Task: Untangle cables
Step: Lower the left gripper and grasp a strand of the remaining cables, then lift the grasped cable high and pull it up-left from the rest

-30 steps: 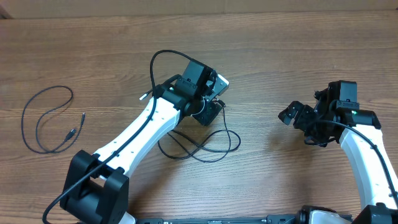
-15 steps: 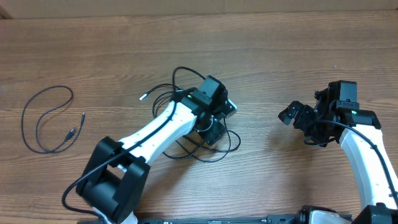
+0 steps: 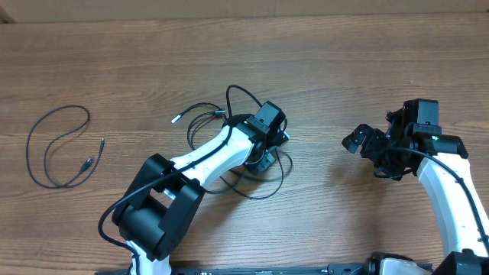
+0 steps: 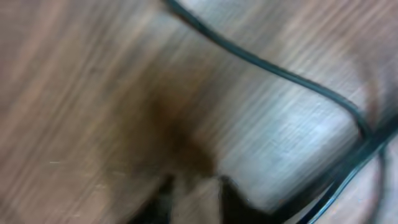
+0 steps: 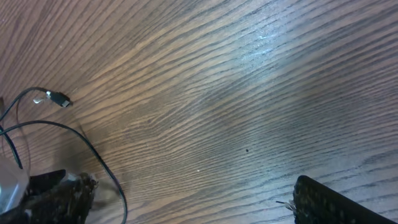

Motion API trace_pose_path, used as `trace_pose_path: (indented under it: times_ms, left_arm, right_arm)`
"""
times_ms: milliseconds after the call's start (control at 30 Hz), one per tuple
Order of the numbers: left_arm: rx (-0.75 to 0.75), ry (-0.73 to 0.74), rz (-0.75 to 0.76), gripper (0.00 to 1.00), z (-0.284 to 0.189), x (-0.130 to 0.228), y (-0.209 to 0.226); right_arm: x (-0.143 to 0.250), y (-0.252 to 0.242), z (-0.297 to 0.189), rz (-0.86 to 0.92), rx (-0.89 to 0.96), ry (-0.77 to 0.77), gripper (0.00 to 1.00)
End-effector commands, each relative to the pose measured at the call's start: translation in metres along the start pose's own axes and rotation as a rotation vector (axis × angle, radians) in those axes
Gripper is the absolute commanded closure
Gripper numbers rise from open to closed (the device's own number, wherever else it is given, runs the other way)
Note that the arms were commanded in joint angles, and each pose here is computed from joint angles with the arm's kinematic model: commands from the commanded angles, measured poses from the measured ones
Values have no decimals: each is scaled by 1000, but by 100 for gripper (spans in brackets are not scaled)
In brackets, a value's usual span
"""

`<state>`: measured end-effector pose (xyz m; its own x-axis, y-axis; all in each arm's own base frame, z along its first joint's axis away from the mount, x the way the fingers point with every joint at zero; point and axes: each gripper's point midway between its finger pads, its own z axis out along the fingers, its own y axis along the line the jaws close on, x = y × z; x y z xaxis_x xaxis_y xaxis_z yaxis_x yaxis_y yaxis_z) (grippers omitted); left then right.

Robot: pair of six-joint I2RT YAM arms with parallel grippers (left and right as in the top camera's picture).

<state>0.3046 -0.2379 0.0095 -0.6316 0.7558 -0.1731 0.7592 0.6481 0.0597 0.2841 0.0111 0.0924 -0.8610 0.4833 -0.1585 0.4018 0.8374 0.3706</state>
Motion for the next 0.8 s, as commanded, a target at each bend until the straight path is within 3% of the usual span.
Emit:
trace_pose_path:
  times_ms: [0,300,533,767]
  left_arm:
    - [-119,27,-67,96,-2,2,21]
    - [-165,-102,-136,96,-77,-50,40]
    - [-209,-337,-233,96,-207,-98,74]
    - [-270,-622,-303,96,-349,-102,101]
  right_arm:
    - [2,1,2,-5,1,11,0]
    - [3,1,2,-9,1,12,0]
    - [2,1,2,-9,1,11,0]
    - [2,1,2,-10,1,10,0]
